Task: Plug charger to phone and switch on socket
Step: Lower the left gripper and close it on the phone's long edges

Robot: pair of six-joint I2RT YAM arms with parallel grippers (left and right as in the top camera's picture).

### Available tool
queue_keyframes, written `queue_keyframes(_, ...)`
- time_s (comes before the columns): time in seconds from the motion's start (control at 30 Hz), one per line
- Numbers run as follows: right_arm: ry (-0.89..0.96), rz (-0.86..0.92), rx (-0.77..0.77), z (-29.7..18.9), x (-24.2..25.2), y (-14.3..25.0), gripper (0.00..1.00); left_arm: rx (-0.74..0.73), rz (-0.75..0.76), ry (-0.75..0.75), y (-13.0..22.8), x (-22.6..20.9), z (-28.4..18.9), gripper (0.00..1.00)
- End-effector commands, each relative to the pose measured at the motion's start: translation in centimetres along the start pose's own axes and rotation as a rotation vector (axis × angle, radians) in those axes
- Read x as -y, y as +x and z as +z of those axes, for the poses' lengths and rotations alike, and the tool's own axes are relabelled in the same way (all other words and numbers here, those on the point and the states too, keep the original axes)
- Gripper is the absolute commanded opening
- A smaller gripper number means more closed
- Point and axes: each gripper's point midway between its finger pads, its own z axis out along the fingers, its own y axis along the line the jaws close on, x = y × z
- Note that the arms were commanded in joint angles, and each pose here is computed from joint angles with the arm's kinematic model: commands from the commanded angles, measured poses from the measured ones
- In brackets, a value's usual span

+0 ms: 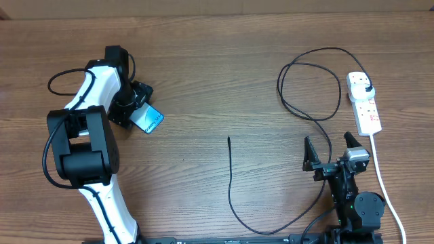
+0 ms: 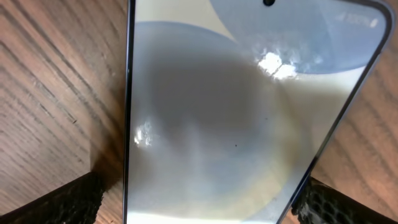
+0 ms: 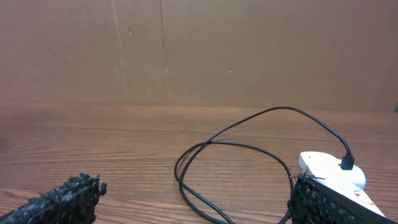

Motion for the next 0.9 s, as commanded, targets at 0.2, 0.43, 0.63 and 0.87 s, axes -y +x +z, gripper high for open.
queue_keyframes(0.2, -0.013, -0.002, 0.002, 0.02, -0.24, 0.24, 1.0, -0.052, -0.035, -0.091, 1.09, -2.28, 2.78, 1.0)
queue_keyframes(0.43, -0.013, -0.002, 0.002, 0.02, -0.24, 0.24, 1.0, -0.048, -0.035, -0.093, 1.02, -2.3, 2.79, 1.0)
queue_keyframes(0.63, -0.013, -0.002, 0.002, 0.02, -0.24, 0.24, 1.0, -0.049, -0.036, -0.092, 1.02, -2.29, 2.79, 1.0)
queue_keyframes(0.87, -0.013, -0.002, 0.002, 0.02, -0.24, 0.24, 1.0, -0.048, -0.035, -0.092, 1.02, -2.29, 2.79, 1.0)
